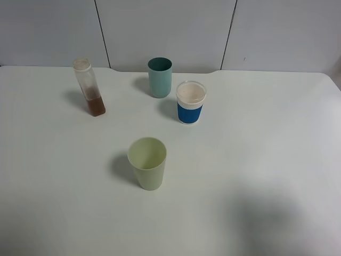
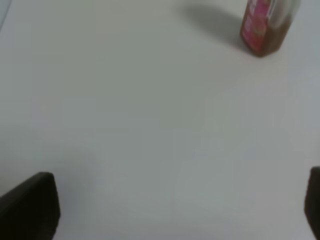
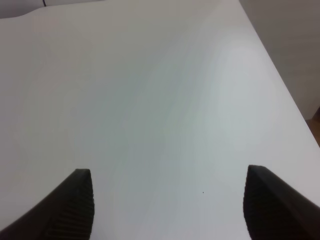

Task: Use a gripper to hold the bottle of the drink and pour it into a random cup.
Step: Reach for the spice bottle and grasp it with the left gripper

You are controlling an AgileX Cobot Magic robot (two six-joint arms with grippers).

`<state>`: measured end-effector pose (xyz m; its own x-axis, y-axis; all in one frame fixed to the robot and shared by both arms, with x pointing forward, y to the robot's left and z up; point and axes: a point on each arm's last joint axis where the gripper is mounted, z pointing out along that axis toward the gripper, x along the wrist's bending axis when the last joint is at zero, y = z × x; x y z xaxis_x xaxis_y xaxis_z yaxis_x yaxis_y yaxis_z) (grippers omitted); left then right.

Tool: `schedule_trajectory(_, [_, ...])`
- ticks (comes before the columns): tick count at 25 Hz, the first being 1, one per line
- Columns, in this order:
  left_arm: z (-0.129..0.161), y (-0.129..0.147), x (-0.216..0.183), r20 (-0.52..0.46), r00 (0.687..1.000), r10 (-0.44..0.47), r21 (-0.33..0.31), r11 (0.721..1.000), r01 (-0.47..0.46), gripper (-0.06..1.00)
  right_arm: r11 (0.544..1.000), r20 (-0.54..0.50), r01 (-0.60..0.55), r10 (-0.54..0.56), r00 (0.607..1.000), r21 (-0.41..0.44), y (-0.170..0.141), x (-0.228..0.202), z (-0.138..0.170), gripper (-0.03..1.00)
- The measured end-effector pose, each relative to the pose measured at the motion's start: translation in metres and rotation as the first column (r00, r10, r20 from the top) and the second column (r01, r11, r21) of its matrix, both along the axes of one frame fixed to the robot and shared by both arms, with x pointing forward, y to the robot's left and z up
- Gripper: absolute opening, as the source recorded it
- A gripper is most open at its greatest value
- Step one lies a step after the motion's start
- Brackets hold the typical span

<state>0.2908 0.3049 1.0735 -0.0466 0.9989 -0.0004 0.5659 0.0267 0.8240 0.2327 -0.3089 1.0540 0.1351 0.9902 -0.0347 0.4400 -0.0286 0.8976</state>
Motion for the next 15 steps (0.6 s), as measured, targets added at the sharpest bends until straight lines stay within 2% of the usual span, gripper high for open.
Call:
schedule_trajectory(6, [-0.007,-0.005,0.033,-0.109,0.993,-0.053,-0.030,0.998,0.050,1.00,1.000,0.000,0.000,0.000,1.000,0.000,0.000,0.000,0.000,0.63])
schedule_trajectory(12, [-0.022,-0.009,0.059,-0.252,0.959,-0.129,-0.027,0.992,0.126,1.00,1.000,0.000,0.000,0.000,1.000,0.000,0.000,0.000,0.000,0.63])
schedule_trajectory(15, [-0.029,-0.012,0.070,-0.312,0.939,-0.146,-0.058,0.989,0.134,1.00,1.000,0.000,0.000,0.000,1.000,0.000,0.000,0.000,0.000,0.63])
